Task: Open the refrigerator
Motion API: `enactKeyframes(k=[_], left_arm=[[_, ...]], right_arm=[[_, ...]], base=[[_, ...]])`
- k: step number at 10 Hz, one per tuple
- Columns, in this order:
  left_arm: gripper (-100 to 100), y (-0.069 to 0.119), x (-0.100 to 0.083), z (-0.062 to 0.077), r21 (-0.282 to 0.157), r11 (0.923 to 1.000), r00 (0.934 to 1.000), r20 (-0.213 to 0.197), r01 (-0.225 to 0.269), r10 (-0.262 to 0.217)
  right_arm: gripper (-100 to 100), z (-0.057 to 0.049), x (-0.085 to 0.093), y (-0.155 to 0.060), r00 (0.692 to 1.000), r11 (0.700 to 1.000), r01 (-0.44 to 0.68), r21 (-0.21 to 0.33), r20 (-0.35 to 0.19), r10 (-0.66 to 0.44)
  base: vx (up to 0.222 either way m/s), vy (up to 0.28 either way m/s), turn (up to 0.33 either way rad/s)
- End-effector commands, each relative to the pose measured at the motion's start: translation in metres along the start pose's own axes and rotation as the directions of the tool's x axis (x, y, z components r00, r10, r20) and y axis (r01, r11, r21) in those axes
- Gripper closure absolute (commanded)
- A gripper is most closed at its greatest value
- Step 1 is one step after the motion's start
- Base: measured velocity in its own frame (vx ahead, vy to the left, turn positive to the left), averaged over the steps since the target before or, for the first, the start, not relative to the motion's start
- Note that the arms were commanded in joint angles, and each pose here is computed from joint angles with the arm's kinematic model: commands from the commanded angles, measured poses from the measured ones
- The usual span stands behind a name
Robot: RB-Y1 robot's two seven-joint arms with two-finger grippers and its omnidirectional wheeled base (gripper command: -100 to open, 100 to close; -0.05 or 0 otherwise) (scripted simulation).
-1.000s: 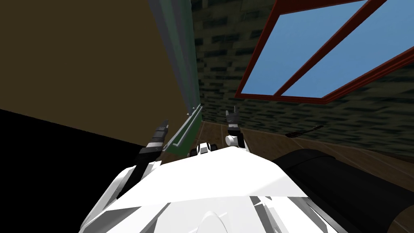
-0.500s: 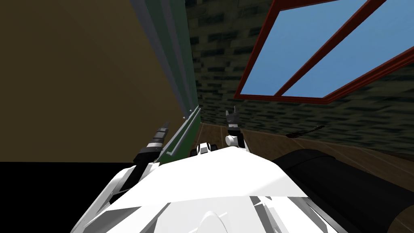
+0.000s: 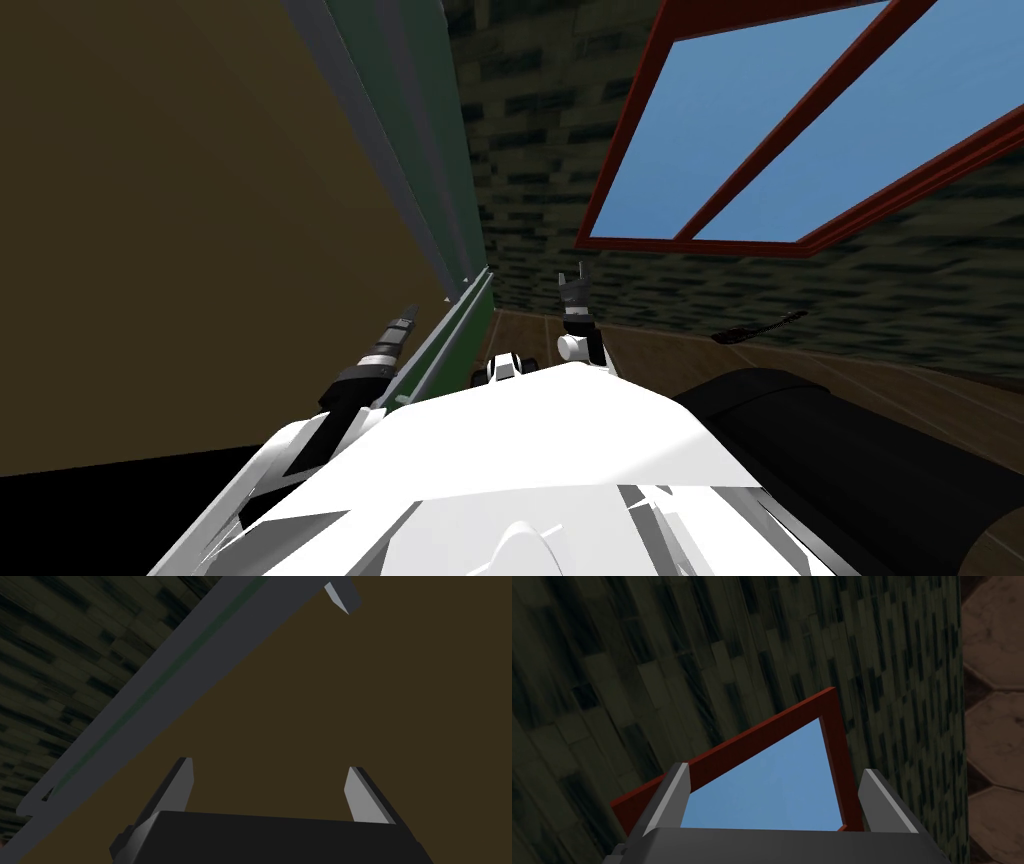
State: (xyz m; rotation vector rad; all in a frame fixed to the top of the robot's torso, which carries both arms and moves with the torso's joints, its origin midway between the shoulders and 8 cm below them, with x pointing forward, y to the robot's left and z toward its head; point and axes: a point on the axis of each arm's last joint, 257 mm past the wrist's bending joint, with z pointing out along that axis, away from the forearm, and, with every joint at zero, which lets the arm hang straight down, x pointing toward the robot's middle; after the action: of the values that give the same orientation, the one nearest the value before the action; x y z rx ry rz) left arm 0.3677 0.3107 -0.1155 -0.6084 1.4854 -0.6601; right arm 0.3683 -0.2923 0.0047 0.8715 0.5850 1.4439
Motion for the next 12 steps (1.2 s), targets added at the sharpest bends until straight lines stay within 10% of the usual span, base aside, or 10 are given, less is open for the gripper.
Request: enactKeyframes(k=[1, 12], left_arm=[[-100, 0.007, -0.006, -0.001, -0.042, 0.9975, 0.9983, -0.009, -0.057, 0.057], [-100, -0.040, -0.020, -0.009, -0.005, 0.9919, 0.9919, -0.011, -0.127, 0.127]], right_arm=[[0, 0.000, 0.000, 0.000, 1.000, 1.000, 0.000, 0.000, 0.000, 0.000], [0, 0.000, 0.000, 0.000, 1.000, 1.000, 0.000, 0.000, 0.000, 0.000]], base=[[0.150, -0.056, -0.046], [0.095, -0.021, -0.030]])
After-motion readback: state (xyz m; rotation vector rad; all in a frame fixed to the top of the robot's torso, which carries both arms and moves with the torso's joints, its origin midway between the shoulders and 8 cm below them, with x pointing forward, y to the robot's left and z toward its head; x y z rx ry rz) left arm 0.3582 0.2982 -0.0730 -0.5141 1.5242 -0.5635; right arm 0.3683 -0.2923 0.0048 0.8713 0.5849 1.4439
